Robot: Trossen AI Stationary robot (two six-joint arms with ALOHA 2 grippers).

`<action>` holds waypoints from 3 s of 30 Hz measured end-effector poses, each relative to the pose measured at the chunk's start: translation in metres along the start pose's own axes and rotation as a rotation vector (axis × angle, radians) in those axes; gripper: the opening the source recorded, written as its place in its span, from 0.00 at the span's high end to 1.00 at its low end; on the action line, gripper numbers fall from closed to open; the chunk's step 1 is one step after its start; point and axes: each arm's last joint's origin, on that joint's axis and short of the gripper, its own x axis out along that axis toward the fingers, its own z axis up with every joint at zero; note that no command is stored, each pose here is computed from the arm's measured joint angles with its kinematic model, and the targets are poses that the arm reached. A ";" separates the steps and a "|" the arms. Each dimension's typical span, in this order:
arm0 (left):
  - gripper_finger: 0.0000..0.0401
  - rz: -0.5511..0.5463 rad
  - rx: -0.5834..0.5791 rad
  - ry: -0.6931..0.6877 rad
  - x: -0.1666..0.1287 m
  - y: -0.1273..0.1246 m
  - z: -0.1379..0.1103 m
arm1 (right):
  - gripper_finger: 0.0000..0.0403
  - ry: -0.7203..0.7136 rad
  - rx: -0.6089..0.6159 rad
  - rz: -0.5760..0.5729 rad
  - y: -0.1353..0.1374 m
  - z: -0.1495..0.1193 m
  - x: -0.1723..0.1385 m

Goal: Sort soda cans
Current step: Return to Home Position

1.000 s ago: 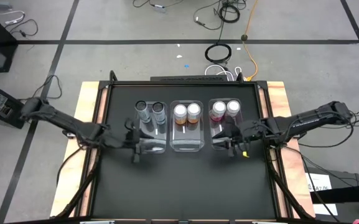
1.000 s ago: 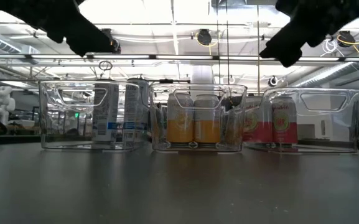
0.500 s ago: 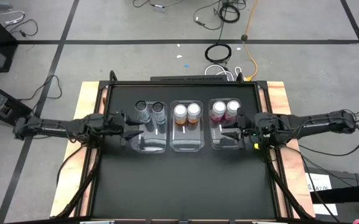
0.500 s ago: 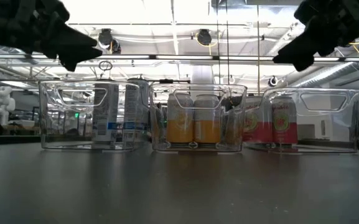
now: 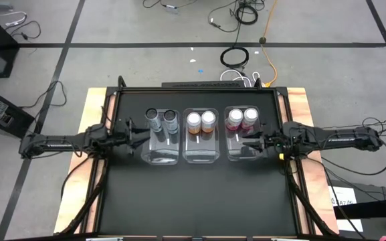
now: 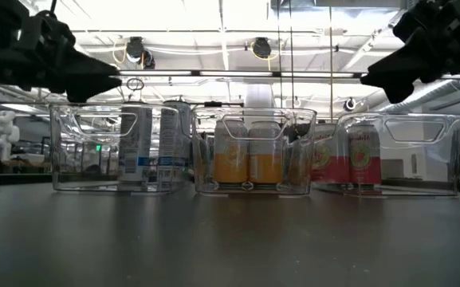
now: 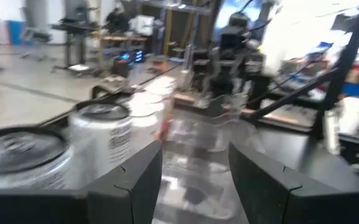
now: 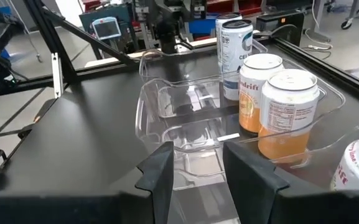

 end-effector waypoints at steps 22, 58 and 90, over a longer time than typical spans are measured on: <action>0.52 0.027 0.067 0.138 -0.007 0.003 -0.014 | 0.68 -0.044 -0.012 0.013 0.000 -0.002 -0.006; 0.52 0.008 0.060 0.169 -0.006 0.002 -0.017 | 0.68 -0.201 -0.053 0.036 -0.007 -0.040 0.001; 0.52 0.008 0.060 0.170 -0.006 0.003 -0.017 | 0.68 -0.016 0.010 0.027 -0.010 -0.058 0.003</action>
